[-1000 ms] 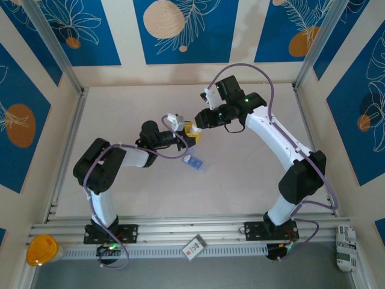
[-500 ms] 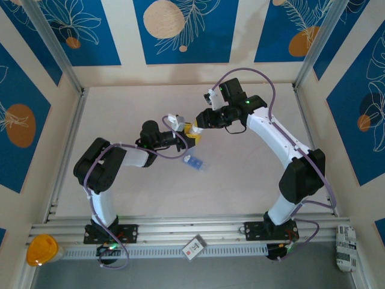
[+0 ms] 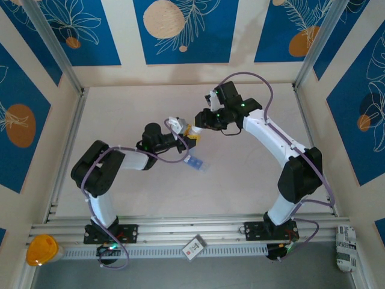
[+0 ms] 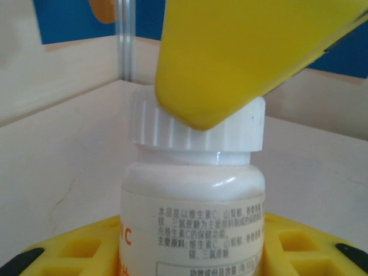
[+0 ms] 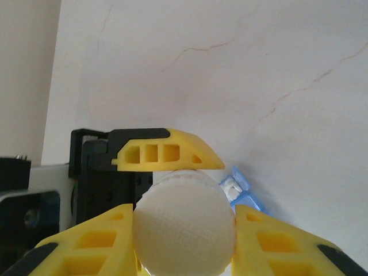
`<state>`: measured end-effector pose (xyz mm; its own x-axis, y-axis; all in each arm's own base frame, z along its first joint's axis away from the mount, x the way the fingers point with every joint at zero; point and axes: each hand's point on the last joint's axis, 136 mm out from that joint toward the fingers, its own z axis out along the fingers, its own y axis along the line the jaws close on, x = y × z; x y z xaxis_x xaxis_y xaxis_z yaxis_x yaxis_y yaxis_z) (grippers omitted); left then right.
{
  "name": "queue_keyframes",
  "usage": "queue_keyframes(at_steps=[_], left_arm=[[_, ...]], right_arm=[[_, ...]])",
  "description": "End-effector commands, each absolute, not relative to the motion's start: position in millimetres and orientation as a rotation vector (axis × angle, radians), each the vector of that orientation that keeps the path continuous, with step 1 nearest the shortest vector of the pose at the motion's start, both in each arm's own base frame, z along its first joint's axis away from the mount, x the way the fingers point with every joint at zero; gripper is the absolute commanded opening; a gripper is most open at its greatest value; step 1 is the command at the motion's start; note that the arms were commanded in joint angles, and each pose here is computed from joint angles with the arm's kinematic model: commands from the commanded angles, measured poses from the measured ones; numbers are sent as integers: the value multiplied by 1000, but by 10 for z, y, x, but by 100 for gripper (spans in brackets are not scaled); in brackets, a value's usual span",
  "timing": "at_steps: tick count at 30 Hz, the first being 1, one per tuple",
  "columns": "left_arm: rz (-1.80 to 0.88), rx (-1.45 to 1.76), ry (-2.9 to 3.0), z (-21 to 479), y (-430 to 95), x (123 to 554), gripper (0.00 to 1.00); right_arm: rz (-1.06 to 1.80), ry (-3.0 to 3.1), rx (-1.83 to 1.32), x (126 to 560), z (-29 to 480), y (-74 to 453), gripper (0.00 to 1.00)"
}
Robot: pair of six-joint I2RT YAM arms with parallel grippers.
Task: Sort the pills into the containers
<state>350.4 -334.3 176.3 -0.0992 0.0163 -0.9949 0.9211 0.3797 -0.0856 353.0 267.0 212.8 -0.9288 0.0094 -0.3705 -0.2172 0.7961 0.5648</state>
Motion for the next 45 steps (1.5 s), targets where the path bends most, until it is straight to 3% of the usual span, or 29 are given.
queue_keyframes(at_steps=[1,21,30,37,45], left_arm=[[-824,849,1225,2449,-3402,3492,0],[-772,834,1242,2349,-3459,3498,0],[-808,833,1282,2263,-3411,3550,0],[-845,824,1290,2239,-3365,3580,0],[-1063,862,1267,2380,-3309,3501,0]], right_arm=[[951,2765,-56,3248,1859,2850,36],[975,2732,47,3357,2037,2798,42],[1006,2634,46,3493,2437,2588,59],[1064,2546,15,3501,2782,2454,82],[1068,2420,-120,3509,2971,2262,85]])
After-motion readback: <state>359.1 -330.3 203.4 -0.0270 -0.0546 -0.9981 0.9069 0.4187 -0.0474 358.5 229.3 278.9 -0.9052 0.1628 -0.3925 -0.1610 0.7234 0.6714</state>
